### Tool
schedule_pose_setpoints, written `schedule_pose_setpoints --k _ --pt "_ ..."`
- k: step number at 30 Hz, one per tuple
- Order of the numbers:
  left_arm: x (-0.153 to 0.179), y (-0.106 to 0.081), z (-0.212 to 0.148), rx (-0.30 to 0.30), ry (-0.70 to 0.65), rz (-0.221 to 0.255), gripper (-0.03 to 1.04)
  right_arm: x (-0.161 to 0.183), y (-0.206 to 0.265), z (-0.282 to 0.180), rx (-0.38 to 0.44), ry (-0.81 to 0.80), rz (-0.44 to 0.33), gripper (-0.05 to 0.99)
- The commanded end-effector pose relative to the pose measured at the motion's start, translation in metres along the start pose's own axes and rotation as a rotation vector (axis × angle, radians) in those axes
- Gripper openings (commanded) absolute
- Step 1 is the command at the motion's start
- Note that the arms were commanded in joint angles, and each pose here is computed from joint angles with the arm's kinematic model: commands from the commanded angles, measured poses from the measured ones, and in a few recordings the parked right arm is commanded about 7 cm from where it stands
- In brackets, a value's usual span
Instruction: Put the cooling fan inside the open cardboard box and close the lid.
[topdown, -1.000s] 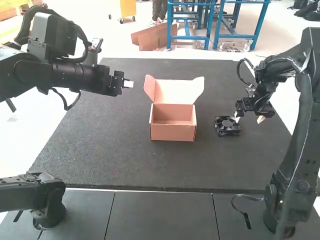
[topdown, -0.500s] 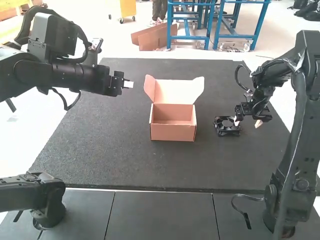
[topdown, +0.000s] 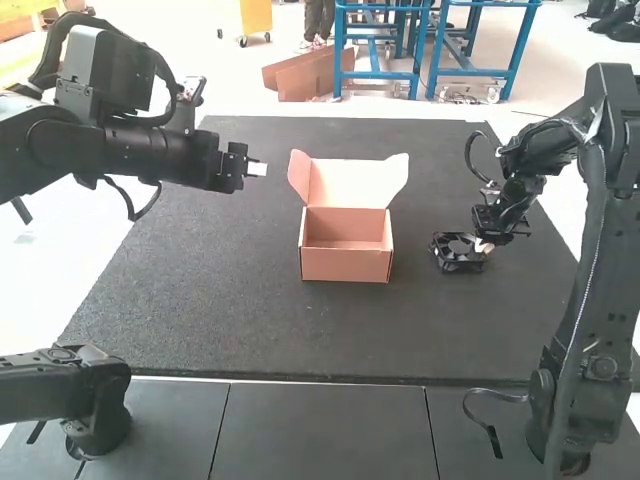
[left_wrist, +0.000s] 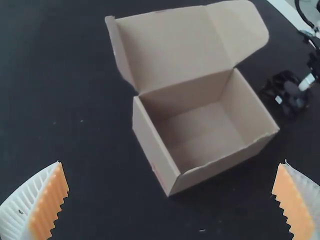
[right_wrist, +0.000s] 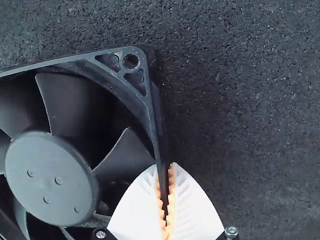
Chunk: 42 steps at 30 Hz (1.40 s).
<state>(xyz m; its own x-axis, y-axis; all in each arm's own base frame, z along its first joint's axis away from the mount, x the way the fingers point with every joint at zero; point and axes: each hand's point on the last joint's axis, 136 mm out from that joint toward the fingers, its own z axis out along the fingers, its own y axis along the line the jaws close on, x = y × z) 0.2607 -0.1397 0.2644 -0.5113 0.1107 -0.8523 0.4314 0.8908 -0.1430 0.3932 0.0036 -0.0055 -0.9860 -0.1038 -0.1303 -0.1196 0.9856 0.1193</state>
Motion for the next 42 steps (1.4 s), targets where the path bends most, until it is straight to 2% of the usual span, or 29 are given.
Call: schedule_pose_setpoints --k 1,4,7,9,15,18,20,34,42 --pt "-0.019 -0.005 -0.008 0.012 -0.043 0.003 0.97 0.012 -0.005 0.013 0.016 0.048 0.012 -0.01" --pt "-0.019 -0.005 -0.008 0.010 -0.043 0.003 0.97 0.003 -0.003 0.010 0.018 0.012 0.032 -0.02" --pt "-0.018 -0.005 -0.008 0.010 -0.041 0.002 0.97 -0.014 -0.005 -0.001 0.018 -0.053 0.101 -0.02" --pt "-0.019 -0.005 -0.008 0.010 -0.044 0.003 0.97 -0.029 0.000 -0.018 -0.015 -0.123 0.132 -0.02" --pt "-0.019 -0.005 -0.007 0.011 -0.046 0.003 0.97 -0.047 0.016 -0.077 -0.043 -0.258 0.116 -0.02" --pt "-0.019 -0.005 -0.006 0.011 -0.049 0.005 0.97 -0.042 0.024 -0.103 -0.061 -0.286 0.182 -0.02" --pt "-0.019 -0.005 -0.005 0.012 -0.053 0.005 0.97 -0.037 0.031 -0.119 -0.070 -0.297 0.195 -0.01" --pt "-0.010 -0.003 0.002 0.010 -0.031 0.005 0.97 0.028 0.122 -0.200 -0.181 -0.313 0.188 0.00" --pt "0.010 -0.001 -0.001 0.000 0.058 0.024 0.97 0.054 0.188 -0.209 -0.266 -0.287 0.149 0.00"
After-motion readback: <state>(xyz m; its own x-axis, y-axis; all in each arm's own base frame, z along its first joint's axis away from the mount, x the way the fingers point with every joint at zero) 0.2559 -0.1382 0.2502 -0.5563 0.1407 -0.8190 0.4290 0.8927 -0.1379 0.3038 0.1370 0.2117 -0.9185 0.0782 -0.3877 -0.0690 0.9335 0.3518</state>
